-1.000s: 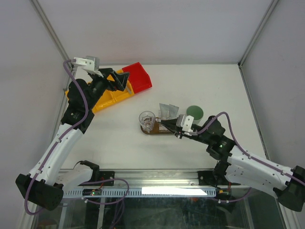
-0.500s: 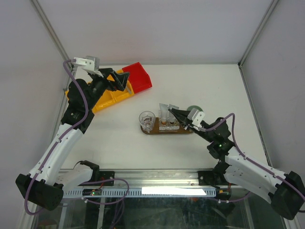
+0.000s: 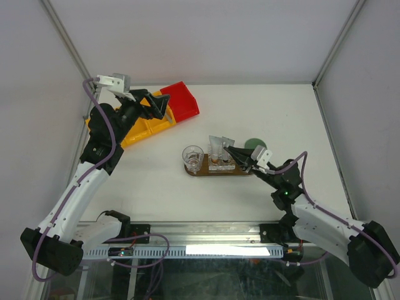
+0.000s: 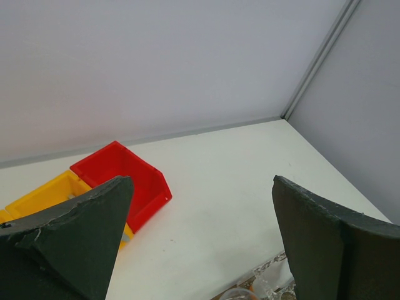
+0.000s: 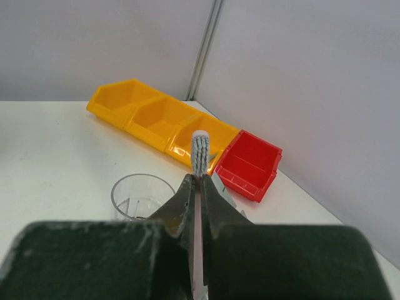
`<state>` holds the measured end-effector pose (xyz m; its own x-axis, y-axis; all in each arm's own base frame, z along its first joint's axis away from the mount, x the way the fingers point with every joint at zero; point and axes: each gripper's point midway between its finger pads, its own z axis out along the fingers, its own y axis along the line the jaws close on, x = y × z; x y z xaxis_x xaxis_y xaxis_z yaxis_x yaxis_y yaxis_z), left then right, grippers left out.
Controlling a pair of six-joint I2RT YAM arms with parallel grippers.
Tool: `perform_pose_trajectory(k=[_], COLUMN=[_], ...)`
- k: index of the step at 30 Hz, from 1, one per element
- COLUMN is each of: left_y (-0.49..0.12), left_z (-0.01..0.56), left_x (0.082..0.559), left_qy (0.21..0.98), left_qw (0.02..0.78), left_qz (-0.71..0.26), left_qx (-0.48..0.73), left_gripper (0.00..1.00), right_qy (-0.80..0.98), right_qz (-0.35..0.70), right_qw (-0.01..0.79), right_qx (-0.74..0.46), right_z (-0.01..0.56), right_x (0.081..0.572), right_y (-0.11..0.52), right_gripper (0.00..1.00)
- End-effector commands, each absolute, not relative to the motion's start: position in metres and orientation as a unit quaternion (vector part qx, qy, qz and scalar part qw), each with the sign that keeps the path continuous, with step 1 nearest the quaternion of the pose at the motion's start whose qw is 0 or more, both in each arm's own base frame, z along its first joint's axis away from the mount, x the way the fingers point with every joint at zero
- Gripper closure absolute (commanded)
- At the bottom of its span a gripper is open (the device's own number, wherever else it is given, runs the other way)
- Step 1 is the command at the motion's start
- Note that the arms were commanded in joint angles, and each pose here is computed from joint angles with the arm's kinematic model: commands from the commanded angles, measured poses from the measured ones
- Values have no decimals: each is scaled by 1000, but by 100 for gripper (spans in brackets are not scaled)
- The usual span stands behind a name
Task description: Prepare toiletry sets of a toothbrush and toothpaste on the tray
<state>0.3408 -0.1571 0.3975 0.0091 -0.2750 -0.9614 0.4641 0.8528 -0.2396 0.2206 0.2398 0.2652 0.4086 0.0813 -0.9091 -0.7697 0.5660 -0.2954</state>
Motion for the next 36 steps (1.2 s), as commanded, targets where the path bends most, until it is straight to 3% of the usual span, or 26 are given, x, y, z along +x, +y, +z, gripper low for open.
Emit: perform_pose_trajectory(k=[1,36], left_y=[-152,-154], left_z=[415,416], left_x=[338,338], left_qy=[629,629], left_qw=[729,728], left_qz=[-259,-263], left_qx=[75,78], left_gripper=[2,2], right_qy=[416,398], right_qz=[293,306], right_qw=[787,784], right_qx=[-351,-365], right_z=[287,240], right_x=[216,227], right_y=[235,234], right_gripper=[100,100])
